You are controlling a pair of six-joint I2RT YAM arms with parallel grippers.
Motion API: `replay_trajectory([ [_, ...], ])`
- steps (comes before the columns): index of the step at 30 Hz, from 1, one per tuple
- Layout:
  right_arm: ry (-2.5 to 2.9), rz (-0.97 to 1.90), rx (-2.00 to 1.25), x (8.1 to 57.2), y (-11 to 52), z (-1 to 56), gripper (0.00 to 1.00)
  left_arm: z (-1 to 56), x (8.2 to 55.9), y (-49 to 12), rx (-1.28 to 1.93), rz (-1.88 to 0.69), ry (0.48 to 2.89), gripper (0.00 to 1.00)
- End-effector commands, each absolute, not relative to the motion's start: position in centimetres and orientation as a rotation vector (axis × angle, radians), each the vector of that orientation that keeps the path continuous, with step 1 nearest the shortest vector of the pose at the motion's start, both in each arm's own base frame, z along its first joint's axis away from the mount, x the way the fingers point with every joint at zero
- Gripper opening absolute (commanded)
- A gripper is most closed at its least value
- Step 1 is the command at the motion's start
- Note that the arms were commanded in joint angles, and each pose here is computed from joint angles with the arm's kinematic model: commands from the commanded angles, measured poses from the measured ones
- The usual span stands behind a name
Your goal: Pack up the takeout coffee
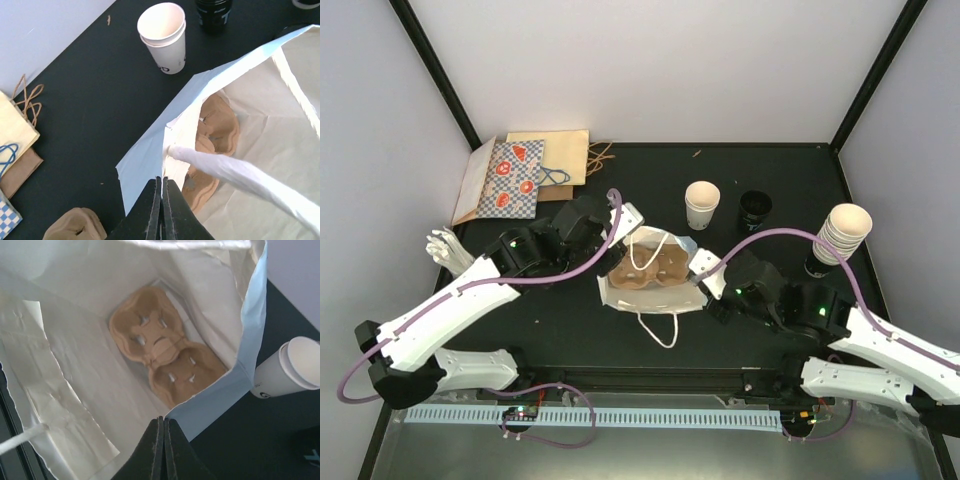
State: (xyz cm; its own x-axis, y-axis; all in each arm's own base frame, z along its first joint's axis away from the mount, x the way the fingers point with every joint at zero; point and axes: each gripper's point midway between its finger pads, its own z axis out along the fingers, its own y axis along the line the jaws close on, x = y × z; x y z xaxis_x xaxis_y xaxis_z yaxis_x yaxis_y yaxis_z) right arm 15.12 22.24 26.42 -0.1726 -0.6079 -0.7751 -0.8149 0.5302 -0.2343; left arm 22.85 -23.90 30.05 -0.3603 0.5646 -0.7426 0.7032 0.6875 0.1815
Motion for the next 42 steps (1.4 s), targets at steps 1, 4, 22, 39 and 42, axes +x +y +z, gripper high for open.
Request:
replay_trajectory([
  [1,1.909,0.342,-1.111,15.6,23.0,25.6,0.01,30.9,24.4,-23.2,0.904,-0.121,2.044,0.02],
  [4,1.91,0.377,-1.111,15.3,23.3,25.3,0.01,29.4,24.0,-23.6,0.934,-0.146,2.065,0.02],
  [22,1.898,0.375,-0.964,15.2,20.2,27.4,0.08,25.8,21.7,-24.4,0.972,-0.313,2.104,0.02],
  [39,1.622,0.51,-1.356,11.8,26.2,30.9,0.01,26.0,21.3,-24.8,0.976,-0.361,2.105,0.02],
  [42,1.605,0.465,-1.41,11.8,28.1,30.5,0.01,26.3,21.3,-24.7,0.975,-0.357,2.105,0.02],
])
